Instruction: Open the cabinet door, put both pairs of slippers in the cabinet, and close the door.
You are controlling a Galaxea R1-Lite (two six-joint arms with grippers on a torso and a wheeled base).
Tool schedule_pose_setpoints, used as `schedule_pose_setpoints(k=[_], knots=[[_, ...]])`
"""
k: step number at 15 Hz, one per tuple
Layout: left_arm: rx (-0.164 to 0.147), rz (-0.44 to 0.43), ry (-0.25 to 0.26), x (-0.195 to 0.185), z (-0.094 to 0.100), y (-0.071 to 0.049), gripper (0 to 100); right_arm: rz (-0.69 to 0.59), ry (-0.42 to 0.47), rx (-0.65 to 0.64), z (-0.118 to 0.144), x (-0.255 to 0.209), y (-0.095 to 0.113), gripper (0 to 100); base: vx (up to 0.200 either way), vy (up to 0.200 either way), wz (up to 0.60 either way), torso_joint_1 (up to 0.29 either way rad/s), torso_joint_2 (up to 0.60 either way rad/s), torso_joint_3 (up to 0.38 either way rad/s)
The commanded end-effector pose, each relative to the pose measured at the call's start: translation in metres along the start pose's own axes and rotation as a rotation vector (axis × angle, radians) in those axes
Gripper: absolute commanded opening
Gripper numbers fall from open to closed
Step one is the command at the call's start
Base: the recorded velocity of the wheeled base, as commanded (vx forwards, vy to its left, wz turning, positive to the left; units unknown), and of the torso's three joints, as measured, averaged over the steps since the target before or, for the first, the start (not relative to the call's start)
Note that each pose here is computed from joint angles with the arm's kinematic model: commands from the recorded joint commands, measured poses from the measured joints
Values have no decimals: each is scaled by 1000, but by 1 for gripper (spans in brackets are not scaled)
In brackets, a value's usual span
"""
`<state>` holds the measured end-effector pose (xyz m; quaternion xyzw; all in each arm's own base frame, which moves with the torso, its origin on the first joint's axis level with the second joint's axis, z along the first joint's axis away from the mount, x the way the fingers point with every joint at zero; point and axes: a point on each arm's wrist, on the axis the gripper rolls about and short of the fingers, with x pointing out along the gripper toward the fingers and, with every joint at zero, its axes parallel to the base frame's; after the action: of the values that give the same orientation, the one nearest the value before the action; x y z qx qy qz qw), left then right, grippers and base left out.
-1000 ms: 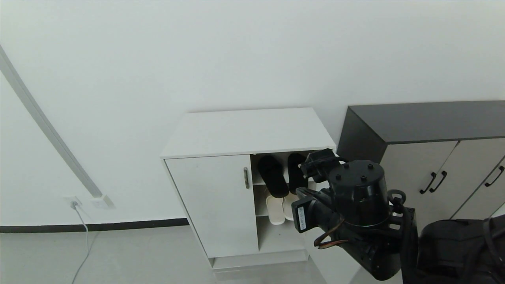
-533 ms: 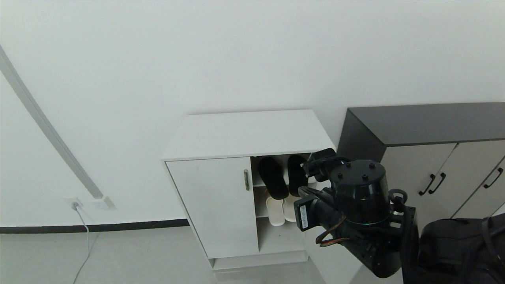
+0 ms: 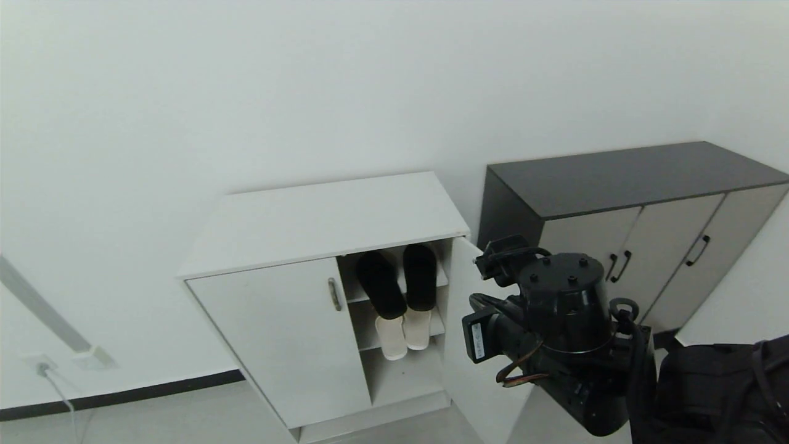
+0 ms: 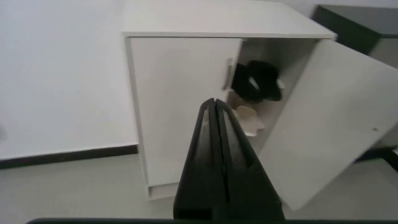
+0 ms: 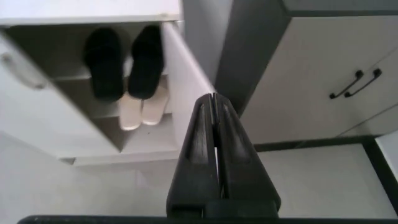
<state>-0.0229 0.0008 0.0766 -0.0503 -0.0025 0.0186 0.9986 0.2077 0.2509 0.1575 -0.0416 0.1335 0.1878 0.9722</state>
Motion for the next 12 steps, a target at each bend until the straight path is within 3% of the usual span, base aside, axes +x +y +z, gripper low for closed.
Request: schedule_pose_setpoints(k=[1,8,12], knots=[[-1,1,2,0,0,0,0,-6,-5,3,1,1,-2,0,0,0,0,0,0,0],[-2,1,0,0,0,0,0,-21,-24,-16,2,2,-6,0,0,0,0,0,0,0],[-2,1,0,0,0,0,0,-33,-30,-23,0,5,-11,0,-200,0,0,7,4,2]])
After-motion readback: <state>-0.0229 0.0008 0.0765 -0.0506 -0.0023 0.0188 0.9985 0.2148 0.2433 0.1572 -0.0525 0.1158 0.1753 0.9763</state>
